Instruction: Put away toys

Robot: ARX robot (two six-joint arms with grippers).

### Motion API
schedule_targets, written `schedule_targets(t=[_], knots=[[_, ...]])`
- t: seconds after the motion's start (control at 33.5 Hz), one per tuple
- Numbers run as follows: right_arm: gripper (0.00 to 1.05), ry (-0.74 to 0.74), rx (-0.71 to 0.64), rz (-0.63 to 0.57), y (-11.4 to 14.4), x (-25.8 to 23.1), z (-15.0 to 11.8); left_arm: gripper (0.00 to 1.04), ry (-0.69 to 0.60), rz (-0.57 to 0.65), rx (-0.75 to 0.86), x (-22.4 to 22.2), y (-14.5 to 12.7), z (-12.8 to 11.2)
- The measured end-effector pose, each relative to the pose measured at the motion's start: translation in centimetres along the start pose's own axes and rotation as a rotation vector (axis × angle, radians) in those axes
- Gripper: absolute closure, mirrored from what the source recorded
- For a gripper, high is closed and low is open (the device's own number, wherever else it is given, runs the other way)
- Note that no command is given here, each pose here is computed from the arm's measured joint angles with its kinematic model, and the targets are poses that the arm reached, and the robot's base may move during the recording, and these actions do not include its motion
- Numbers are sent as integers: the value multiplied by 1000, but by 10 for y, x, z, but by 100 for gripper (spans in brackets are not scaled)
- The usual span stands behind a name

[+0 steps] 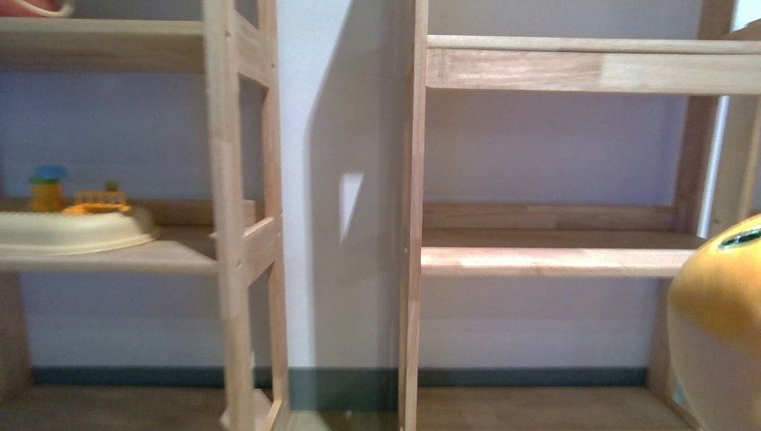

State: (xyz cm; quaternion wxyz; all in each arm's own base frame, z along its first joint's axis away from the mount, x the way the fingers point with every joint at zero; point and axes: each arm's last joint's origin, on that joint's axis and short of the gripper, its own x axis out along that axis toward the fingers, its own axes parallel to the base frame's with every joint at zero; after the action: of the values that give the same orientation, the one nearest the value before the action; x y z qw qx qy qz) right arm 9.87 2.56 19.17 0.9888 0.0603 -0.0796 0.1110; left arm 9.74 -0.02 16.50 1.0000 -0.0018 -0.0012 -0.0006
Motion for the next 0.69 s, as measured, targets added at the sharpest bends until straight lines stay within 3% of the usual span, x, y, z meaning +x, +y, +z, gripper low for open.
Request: schedule_targets(t=[0.69], knots=[[94, 0, 0, 0, 0, 0, 0, 6, 0, -1, 0, 0, 0, 0]])
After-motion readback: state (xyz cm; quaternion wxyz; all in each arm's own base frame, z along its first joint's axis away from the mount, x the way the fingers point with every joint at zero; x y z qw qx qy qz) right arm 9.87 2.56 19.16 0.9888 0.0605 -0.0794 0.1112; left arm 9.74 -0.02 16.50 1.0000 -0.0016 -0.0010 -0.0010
